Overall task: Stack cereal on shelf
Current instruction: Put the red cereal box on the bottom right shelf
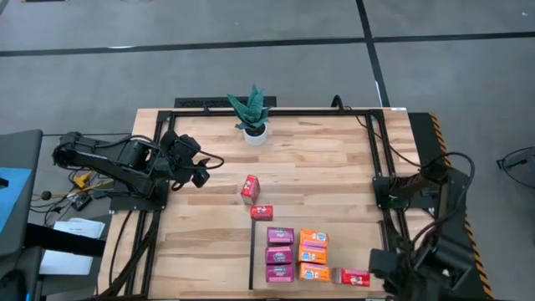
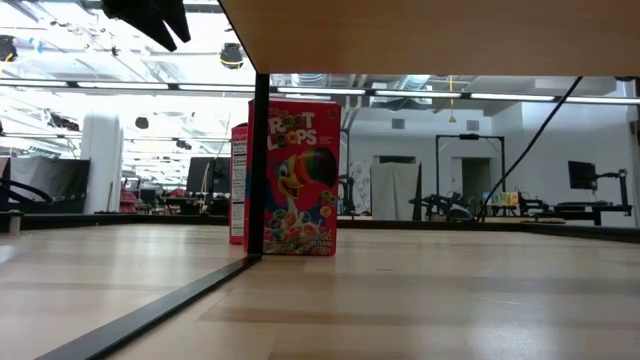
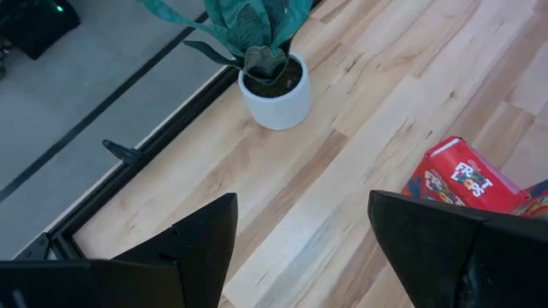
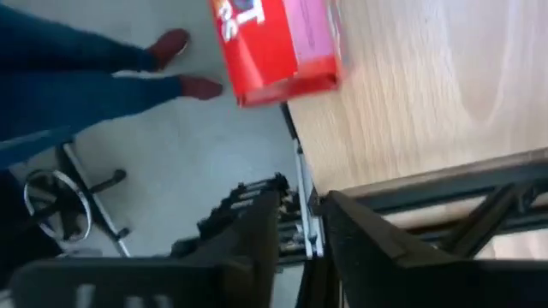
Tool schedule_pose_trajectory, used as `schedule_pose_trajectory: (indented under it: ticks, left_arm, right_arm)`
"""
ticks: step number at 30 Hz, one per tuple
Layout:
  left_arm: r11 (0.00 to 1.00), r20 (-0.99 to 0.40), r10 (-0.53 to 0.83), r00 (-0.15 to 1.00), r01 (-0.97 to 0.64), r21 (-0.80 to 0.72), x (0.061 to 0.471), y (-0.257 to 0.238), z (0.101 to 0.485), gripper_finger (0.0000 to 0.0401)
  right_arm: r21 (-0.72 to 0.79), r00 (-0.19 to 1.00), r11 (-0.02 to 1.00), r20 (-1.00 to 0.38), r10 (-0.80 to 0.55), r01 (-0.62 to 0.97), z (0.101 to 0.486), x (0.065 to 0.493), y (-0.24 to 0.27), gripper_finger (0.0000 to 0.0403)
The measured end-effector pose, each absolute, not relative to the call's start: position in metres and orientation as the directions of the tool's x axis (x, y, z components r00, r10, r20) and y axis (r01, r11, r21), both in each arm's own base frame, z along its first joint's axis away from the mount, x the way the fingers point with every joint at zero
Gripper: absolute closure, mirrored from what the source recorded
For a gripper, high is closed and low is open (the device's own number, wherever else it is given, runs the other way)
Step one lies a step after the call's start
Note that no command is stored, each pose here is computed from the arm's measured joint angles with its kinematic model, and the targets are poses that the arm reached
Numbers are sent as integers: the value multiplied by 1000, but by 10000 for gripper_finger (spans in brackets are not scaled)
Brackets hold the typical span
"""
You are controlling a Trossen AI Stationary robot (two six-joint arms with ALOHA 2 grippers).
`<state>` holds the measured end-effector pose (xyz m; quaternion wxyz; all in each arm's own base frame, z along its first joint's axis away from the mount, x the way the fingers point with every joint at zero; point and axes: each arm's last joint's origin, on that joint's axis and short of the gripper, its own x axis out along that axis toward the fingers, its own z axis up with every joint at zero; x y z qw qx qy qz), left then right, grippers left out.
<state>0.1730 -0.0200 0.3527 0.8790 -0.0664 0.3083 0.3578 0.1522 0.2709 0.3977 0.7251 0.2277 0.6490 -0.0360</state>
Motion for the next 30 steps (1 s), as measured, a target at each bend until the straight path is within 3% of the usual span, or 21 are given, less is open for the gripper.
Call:
schedule_pose_trajectory:
  ticks: [6,15,23,30]
  left_arm:
    - [741,-589,589,554,-661,118,173,-20,353,146]
    - [739,-587,591,553,-663,120,173,-20,353,146]
    - [739,-587,591,553,-663,120,173,-20,353,146]
    - [757,-595,524,610,-653,-3,178,-23,355,146]
  right_arm:
    - [233,205,921,-963,174,313,383,166,268,339]
    - [206,205,943,-967,154,263,381,186,255,371]
    - [271,111,919,-962,249,287,382,176,264,381]
    - [469,233,860,-875,424,199,391,164,294,382]
